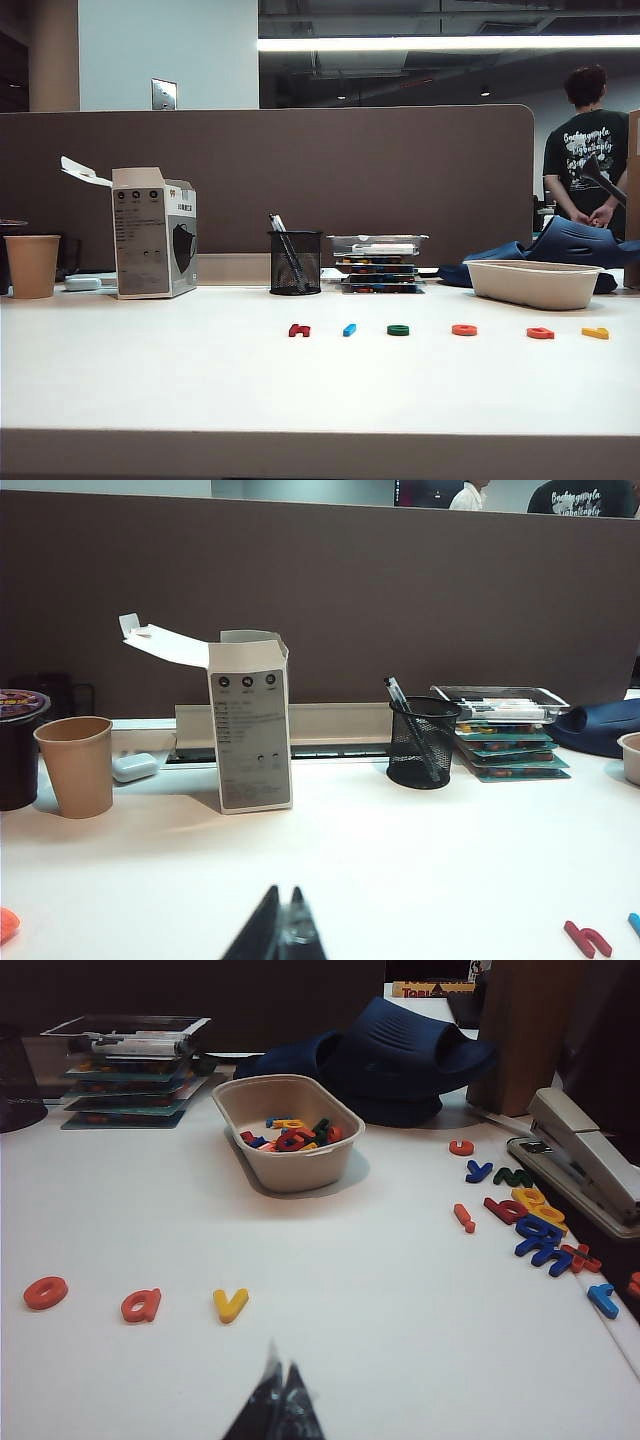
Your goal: Select the appropriate letters from the row of letter magnets placed on the table to arrange into the word "love".
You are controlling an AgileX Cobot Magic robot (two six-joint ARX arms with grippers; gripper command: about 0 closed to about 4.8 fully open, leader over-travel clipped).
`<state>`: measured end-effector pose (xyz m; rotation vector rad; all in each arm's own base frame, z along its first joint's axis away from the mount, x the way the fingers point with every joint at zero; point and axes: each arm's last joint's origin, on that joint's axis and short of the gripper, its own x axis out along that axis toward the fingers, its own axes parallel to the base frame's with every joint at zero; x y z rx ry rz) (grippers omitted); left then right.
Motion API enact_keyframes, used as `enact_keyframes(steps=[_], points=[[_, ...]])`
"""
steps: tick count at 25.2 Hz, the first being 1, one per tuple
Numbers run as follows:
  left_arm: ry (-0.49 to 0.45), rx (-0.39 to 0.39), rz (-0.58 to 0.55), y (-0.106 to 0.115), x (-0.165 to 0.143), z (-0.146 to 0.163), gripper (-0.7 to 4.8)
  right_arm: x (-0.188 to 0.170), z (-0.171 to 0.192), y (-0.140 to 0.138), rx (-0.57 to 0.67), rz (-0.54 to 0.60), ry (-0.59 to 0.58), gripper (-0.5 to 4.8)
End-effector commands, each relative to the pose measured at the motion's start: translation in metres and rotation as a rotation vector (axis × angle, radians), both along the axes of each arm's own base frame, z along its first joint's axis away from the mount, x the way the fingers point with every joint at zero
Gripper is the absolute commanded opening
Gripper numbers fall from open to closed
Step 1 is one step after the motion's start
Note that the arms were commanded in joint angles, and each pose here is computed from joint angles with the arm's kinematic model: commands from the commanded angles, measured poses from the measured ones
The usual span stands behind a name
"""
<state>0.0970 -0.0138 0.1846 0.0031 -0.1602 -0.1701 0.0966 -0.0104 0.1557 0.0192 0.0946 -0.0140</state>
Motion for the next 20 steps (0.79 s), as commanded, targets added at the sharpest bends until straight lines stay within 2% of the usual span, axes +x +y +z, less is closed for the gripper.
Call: enact_keyframes(steps=[1, 12, 14, 15, 17, 20], points=[[-0.009, 0.000, -0.004, 0.000, 0.000, 0.001, -0.05, 0.000, 0.001, 0.000, -0.006, -0.002, -0.021, -0.05], [-0.008, 0.000, -0.003, 0.000, 0.000, 0.001, -0.05, 0.000, 0.001, 0.000, -0.006, -0.001, -0.021, -0.05], [-0.020, -0.043, -0.017, 0.000, -0.001, 0.005, -0.05, 0.000, 0.001, 0.000, -0.006, -0.001, -0.021, -0.05], [-0.015, -0.110, -0.068, -0.001, -0.004, 0.016, -0.05, 0.000, 0.001, 0.000, -0.006, -0.001, -0.021, -0.05], [0.050, -0.163, -0.141, -0.002, -0.014, 0.042, -0.05, 0.000, 0.001, 0.000, -0.006, -0.001, -0.024, -0.05], [0.197, -0.133, -0.270, -0.002, -0.038, 0.081, -0.05, 0.000, 0.001, 0.000, -0.007, -0.002, -0.029, -0.05]])
